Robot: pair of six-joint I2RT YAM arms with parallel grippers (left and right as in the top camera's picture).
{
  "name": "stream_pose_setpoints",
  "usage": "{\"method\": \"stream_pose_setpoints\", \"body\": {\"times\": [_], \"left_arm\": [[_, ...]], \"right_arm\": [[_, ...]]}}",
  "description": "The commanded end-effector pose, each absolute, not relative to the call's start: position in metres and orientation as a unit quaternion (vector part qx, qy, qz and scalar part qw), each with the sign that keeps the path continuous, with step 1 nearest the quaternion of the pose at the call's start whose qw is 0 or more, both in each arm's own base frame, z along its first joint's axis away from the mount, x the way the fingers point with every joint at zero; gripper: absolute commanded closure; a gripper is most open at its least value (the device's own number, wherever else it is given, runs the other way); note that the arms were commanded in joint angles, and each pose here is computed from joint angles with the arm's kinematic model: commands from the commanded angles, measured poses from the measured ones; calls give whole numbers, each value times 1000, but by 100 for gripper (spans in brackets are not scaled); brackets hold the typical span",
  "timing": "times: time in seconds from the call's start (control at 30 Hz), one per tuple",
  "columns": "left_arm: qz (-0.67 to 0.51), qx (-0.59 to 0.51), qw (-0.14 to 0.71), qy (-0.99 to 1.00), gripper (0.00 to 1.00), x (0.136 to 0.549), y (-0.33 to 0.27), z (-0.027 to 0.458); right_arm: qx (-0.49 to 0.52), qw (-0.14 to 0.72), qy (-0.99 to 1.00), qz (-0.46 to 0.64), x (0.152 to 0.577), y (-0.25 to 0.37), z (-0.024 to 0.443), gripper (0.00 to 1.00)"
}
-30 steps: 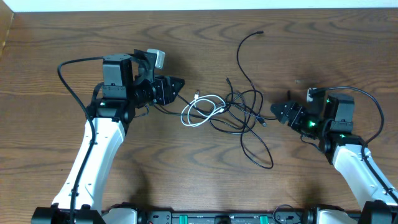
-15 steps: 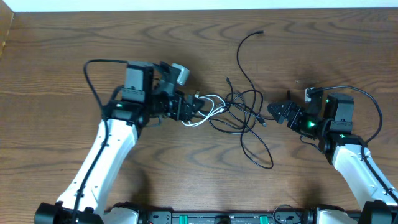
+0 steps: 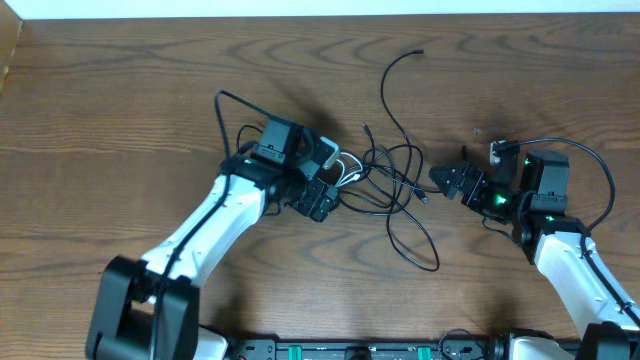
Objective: Untangle cables
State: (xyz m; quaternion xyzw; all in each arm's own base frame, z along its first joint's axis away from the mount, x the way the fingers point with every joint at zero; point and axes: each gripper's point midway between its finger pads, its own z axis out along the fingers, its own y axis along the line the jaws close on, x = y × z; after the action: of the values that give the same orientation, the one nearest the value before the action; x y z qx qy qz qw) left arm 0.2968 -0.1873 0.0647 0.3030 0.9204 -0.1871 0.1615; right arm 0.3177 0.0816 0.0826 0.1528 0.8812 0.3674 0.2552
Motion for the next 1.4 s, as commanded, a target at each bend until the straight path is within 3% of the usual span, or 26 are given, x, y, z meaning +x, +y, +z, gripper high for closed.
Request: {"method": "stream_pose_setpoints", "body": {"times": [0.0, 0.03, 0.1, 0.13, 0.23, 0.47, 0.63, 0.8, 1.0, 1.2, 1.37], "left_arm": [[-158, 316, 142, 925, 16, 294, -182, 44], [-159, 318, 142, 924, 23, 294, -184, 43], [-168, 310, 157, 922, 79, 299, -190, 49], [-171, 299, 166, 924, 92, 303, -191, 54], [-181, 277, 205, 921, 92, 316, -197, 77], [-213, 271, 414, 842, 92, 345, -210, 220], [-223, 267, 586, 732, 92, 331, -201, 342], [-183, 218, 682, 673, 92, 315, -170, 410], [-173, 198, 718, 645, 92, 311, -160, 435], [-214, 160, 758, 595, 92, 306, -159, 472], [-228, 151, 758, 592, 92, 306, -159, 475]], "right_arm": [[143, 257, 881, 370, 318, 84, 84, 1], [143, 257, 881, 370, 317, 84, 84, 1], [143, 257, 881, 370, 317, 84, 84, 2], [143, 257, 881, 370, 317, 84, 84, 3], [143, 256, 881, 370, 317, 84, 84, 4], [143, 255, 882, 370, 317, 84, 84, 4], [144, 255, 882, 370, 317, 84, 83, 4], [143, 255, 882, 370, 317, 84, 83, 3], [91, 266, 879, 385, 315, 97, 90, 1], [-134, 341, 806, 464, 307, 161, 142, 1], [-219, 388, 777, 445, 304, 198, 156, 1]]}}
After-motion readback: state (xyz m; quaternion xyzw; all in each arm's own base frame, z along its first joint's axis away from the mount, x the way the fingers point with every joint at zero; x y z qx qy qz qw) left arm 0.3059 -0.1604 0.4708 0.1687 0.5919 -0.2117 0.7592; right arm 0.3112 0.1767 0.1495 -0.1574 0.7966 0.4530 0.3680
